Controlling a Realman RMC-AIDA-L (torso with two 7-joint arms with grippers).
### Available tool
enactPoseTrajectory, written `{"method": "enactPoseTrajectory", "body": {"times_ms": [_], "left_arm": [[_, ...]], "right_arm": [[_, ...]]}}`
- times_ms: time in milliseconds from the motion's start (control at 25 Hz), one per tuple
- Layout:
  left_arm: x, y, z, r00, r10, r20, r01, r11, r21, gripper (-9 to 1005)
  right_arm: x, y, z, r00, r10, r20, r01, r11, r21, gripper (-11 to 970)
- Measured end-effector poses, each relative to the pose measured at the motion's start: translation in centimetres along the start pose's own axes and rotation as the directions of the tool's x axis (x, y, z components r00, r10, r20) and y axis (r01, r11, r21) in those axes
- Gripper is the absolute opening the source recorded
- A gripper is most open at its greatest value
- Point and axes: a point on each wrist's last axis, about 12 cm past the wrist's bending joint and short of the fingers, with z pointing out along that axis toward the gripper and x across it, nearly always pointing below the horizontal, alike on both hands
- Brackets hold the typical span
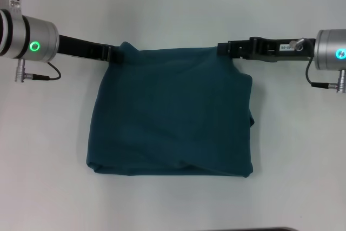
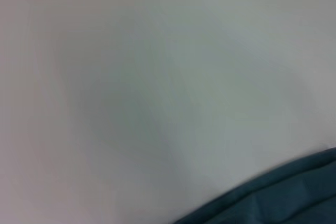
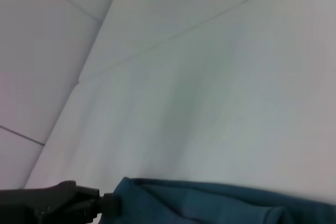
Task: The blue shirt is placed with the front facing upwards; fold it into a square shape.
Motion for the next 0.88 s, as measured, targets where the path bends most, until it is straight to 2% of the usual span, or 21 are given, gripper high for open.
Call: {"method": "enactPoseTrajectory", "body": {"times_ms": [280,480,880], "left_arm": [[-0.08,-0.04,0.00,1.000,0.007,0.001,-0.007,1.000,0.001,34],[-0.08,0.01,-0.03,1.000,0.004,0.003,-0.004,1.000,0.000,35],[0.13,0.40,-0.21,1.000,-0.006,0.010,0.006,1.000,-0.011,37]], "right_arm": [[-0.28,0.32,0.68,1.000,-0.013,-0.008,0.013,1.000,0.012,497],[-0.30,0.34,0.69,1.000,-0.017,-0.005,0.017,1.000,0.011,254],[-0.61,0.70,0.65,0.999,-0.050,-0.007,0.050,0.999,-0.008,56]]}}
